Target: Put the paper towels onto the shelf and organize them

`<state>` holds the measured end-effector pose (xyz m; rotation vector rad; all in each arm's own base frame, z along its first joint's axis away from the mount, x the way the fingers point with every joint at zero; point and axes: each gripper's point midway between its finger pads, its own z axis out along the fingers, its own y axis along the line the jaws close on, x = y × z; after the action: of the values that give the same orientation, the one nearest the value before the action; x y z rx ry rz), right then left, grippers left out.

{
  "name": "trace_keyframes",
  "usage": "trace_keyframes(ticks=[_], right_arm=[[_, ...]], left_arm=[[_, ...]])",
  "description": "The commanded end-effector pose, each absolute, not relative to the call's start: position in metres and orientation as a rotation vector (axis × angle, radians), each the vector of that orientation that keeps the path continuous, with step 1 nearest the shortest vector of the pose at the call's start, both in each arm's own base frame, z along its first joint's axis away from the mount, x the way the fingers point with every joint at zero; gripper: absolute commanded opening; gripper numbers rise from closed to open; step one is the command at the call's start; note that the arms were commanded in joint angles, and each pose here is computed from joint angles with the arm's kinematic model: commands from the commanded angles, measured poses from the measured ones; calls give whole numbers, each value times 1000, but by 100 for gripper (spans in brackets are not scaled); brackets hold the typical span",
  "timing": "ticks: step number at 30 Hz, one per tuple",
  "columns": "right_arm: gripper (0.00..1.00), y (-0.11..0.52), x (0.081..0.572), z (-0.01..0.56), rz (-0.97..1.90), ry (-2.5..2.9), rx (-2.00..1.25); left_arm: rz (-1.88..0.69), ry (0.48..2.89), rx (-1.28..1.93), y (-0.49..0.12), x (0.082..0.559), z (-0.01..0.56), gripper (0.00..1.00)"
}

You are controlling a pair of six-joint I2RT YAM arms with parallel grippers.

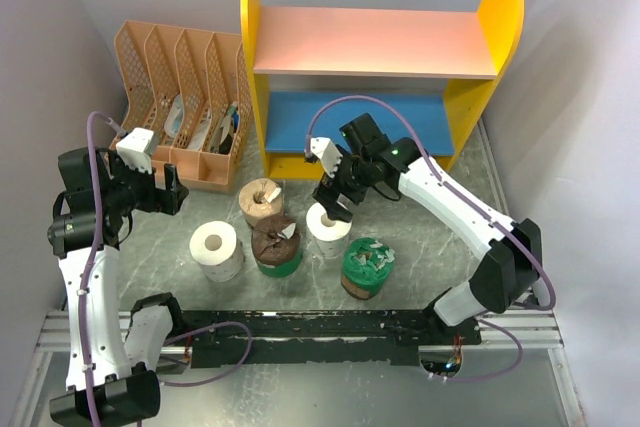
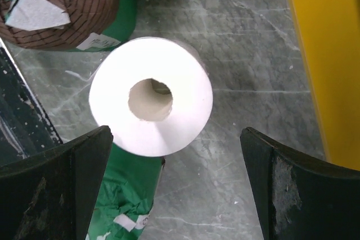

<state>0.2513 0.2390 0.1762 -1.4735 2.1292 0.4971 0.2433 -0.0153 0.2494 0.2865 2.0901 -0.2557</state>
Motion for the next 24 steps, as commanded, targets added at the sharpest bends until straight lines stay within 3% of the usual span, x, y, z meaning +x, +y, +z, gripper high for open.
trace_keyframes(ticks=[1,19,24], right_arm=[[100,245,261,164,465,2126,-1467],[100,247,266,123,426,2192,-1491],[92,250,271,120,406,2187,-1496]], left_arm=[[-232,2060,276,-12,245,254,98],[-234,2047,283,-13,243,257,98],[-232,2044,283,-13,243,258,98]])
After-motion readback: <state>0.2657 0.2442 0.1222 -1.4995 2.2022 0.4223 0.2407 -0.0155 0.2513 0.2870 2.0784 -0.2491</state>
